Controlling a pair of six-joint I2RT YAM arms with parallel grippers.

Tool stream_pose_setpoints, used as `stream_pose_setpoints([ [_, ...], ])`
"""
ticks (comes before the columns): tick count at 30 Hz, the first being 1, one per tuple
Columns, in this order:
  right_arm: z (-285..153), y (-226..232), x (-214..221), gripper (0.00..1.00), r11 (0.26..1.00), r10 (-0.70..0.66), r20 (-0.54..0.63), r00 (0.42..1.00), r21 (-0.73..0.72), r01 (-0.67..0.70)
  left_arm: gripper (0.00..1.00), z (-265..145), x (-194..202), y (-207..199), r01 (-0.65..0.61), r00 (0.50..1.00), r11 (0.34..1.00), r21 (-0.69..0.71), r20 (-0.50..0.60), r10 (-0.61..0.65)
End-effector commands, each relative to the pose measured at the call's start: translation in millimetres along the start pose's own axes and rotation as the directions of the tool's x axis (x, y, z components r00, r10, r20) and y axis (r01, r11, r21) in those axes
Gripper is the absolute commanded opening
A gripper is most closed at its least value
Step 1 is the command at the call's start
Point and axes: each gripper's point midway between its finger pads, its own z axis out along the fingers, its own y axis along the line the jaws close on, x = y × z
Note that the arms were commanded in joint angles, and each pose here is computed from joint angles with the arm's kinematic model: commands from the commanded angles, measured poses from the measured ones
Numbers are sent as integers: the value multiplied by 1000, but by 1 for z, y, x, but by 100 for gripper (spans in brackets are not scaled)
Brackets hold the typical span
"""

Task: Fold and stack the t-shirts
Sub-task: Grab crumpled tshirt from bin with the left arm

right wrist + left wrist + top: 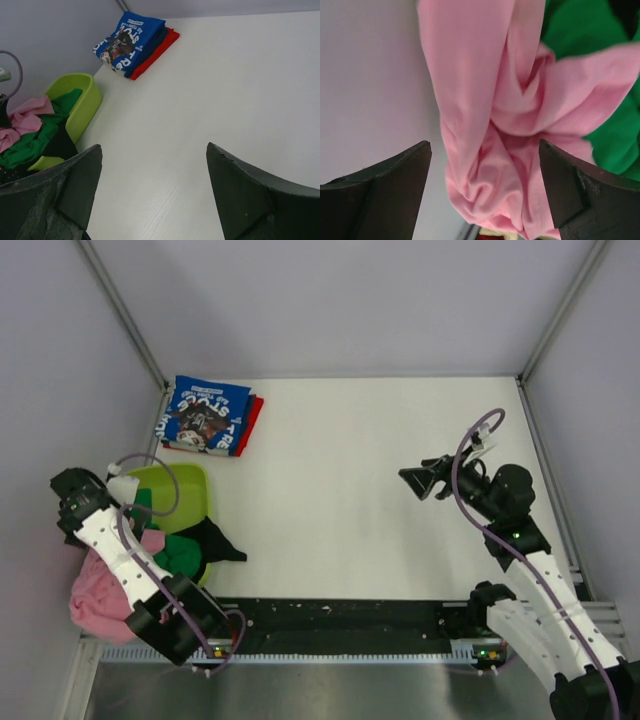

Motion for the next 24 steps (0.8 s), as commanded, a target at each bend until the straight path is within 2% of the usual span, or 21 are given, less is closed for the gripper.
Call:
stream_pose_setpoints([
  [1,3,5,-3,83,998,-59,-25,998,-12,58,92,-2,40,-18,-42,998,991,125,-39,47],
  [4,5,0,-4,82,997,-68,-32,997,19,69,89,14,52,-23,-49,995,989,141,-78,61],
  [5,4,-2,-5,82,997,-71,-29,997,27,72,83,18,54,-28,-50,994,984,171,-86,66],
  [6,3,-2,-5,81,997,-76,-29,997,32,76,74,19,54,-30,-47,994,980,192,-90,65],
  [7,3,-3,-4,81,996,-77,-33,996,40,78,52,20,52,-32,-38,994,977,209,-88,57],
  [8,2,-5,-4,81,995,-79,-34,996,50,81,1,18,45,-31,-25,998,975,220,-57,38],
  [13,2,-8,-4,81,994,-84,-32,996,69,86,0,-23,0,2,-6,991,993,115,136,-10],
  [15,3,-8,-5,81,994,-83,-31,996,68,85,0,-52,-22,18,-13,968,999,40,253,2],
  [17,3,-9,-4,81,994,-80,-30,996,70,82,0,-90,-47,27,-38,924,999,-26,380,45],
  [20,5,-9,-4,81,995,-75,-29,997,68,77,0,-155,-90,15,-135,815,990,-32,565,129],
  [22,5,-8,-4,81,995,-73,-27,997,68,75,0,-202,-119,-10,-220,718,975,16,680,150],
  [24,5,-7,-4,81,995,-72,-31,997,64,74,0,-251,-147,-40,-320,589,945,62,794,147],
])
